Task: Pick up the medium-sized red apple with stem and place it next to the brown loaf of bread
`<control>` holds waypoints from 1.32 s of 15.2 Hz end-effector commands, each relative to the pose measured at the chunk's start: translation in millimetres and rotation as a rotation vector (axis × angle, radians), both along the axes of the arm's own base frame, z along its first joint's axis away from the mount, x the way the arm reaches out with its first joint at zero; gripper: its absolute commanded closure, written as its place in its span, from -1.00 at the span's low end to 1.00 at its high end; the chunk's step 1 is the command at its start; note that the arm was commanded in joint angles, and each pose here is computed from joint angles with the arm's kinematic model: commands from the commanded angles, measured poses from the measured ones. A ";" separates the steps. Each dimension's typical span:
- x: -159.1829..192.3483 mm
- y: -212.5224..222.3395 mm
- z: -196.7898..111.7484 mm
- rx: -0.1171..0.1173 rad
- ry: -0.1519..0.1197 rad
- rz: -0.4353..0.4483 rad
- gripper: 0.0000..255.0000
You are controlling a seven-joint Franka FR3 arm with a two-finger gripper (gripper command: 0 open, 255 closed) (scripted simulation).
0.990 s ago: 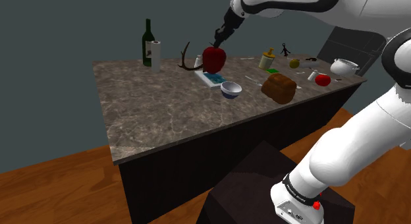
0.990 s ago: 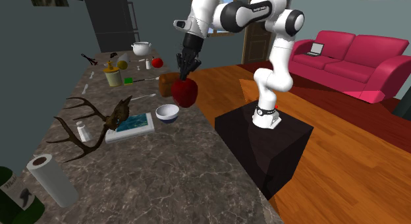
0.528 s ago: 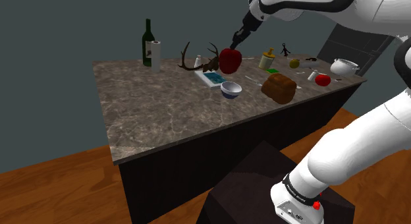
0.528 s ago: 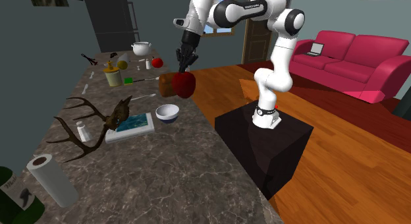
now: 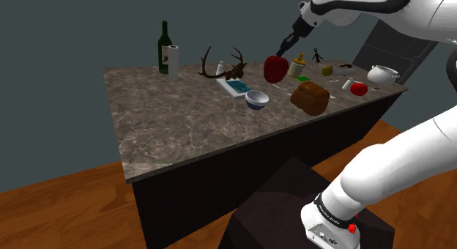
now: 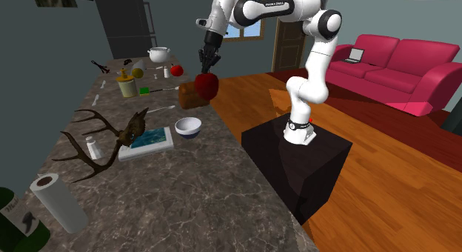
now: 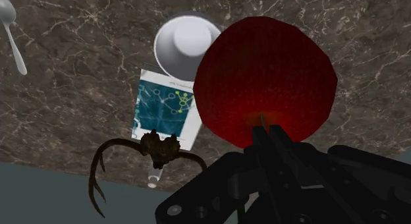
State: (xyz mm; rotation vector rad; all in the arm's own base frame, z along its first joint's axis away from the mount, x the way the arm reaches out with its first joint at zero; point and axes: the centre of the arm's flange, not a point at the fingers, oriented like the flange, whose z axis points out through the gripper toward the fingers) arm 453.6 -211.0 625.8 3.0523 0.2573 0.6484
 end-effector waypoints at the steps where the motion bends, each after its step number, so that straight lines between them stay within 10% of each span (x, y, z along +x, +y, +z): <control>1: -11.5 -24.2 -1.0 0.000 0.000 0.002 1.00; 20: -118.8 -230.5 -11.4 0.000 0.000 0.002 1.00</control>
